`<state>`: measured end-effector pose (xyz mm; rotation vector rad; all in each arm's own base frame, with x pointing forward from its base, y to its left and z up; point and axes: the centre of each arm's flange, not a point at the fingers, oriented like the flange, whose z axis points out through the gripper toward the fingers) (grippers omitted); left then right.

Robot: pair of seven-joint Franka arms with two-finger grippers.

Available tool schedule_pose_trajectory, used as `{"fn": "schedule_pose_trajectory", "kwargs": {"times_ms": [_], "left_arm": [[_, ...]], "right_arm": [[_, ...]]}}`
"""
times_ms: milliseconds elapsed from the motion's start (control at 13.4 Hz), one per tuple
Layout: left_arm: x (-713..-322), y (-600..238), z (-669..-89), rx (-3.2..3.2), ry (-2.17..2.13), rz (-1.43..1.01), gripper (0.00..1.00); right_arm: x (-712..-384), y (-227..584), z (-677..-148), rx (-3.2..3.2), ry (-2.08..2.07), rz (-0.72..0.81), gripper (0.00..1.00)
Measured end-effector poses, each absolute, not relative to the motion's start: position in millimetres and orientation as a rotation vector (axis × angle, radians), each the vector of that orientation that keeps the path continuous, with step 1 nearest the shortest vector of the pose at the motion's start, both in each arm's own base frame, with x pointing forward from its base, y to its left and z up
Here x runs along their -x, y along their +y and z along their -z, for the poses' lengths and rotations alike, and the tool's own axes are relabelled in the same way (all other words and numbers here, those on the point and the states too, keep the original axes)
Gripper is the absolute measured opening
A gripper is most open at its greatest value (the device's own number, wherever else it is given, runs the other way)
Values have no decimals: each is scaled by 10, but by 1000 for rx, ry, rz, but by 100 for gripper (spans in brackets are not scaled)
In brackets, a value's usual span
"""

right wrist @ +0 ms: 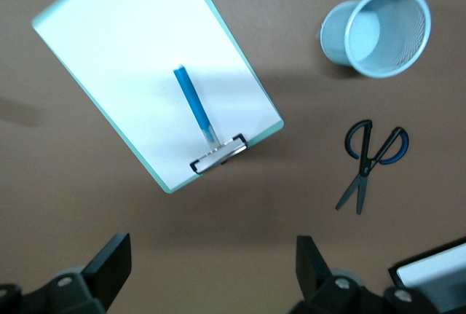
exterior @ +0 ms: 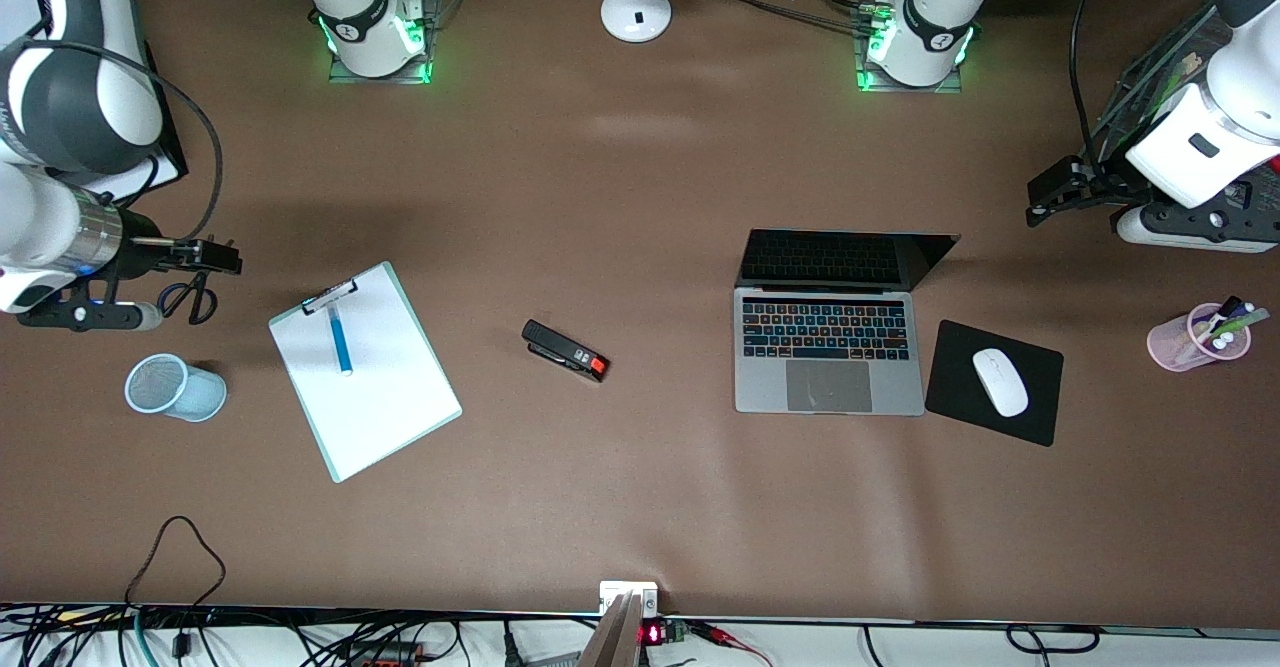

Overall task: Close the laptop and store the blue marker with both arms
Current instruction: 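Move the right gripper toward the blue marker on the clipboard, then lower the right gripper onto the marker while the left gripper reaches the laptop lid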

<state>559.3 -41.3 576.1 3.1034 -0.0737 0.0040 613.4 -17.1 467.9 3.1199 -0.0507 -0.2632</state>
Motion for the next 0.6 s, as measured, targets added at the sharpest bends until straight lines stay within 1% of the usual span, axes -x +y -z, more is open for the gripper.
{"fn": "schedule_pose_trajectory", "kwargs": {"times_ms": [149,224,298,447,597], "left_arm": [[-5610,-404,-5678,-3104,-71,35,100],[-5614,-413,-5627,-3103,-74,65,100],[-5620,-420,-5588,-3103,-76,85,91],[-5576,-428,-5549,-3102,-80,157,67],[-5533,-435,-5566,-3100,-84,209,43]], "right_arm": [[-6161,-140,-4821,-3154,-61,231,100],[-6166,-115,-4799,-3168,-63,239,100],[-6188,-58,-4702,-3190,-63,266,100],[-6292,144,-4389,-3205,-30,310,100],[-6442,218,-4149,-3203,-20,280,100]]}}
